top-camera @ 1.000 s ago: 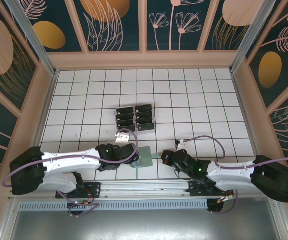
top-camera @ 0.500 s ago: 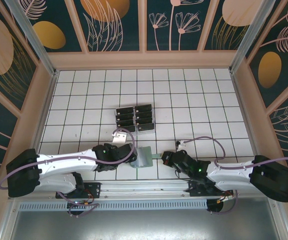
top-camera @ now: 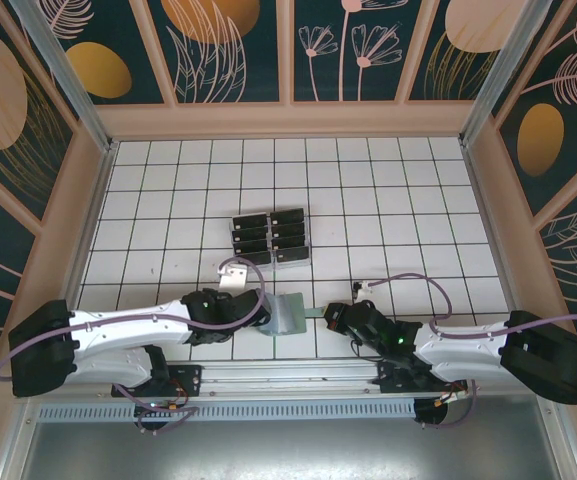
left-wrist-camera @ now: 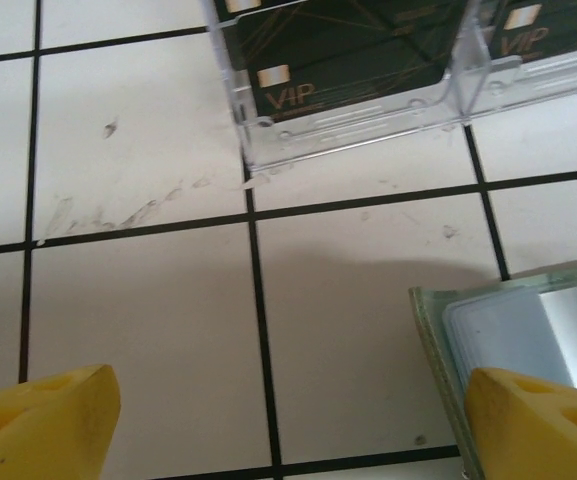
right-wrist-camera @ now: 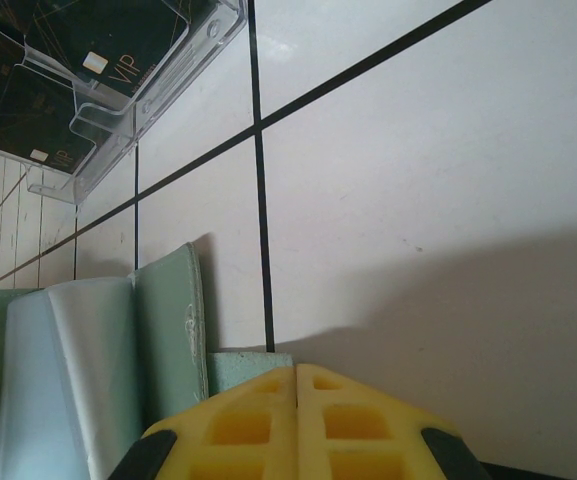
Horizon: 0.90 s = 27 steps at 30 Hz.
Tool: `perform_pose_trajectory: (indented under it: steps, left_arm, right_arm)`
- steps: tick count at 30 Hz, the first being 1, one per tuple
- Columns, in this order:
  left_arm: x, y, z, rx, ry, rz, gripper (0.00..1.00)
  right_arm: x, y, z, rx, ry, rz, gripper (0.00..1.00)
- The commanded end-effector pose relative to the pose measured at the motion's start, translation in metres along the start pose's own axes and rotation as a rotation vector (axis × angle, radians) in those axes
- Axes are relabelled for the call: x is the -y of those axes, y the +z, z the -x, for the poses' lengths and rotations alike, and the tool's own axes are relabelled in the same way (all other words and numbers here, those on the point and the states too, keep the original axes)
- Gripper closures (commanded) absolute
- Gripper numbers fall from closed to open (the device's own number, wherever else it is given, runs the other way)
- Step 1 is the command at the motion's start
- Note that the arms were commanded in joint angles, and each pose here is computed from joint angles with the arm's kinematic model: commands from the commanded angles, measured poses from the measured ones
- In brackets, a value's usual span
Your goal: Put the credit cards into the card holder
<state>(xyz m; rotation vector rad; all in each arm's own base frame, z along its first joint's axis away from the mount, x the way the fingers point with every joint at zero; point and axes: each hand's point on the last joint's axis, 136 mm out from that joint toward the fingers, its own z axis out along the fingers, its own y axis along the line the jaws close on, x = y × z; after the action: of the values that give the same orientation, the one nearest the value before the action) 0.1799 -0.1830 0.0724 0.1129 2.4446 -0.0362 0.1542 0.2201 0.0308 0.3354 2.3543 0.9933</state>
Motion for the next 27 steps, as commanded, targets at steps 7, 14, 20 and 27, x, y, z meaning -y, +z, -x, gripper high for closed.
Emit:
perform_pose_trajectory:
  steps: [7,14,20,27]
  left_arm:
    - [-0.006,0.004,-0.011,-0.004,-0.04,-0.019,0.28]
    - [0.028,-0.002,-0.002,0.03,-0.093,-0.22,0.27]
    - [0.038,-0.005,-0.001,0.035,-0.124,-0.286,0.24]
    - [0.049,-0.008,0.005,0.056,-0.161,-0.35,0.16]
  right_arm:
    - [0.012,-0.001,0.004,0.038,0.006,-0.035,1.0]
    - [0.013,-0.002,0.004,0.037,0.011,-0.033,1.0]
    - [0.012,-0.002,0.004,0.037,0.01,-0.031,1.0]
    - [0.013,-0.002,0.004,0.036,0.01,-0.031,1.0]
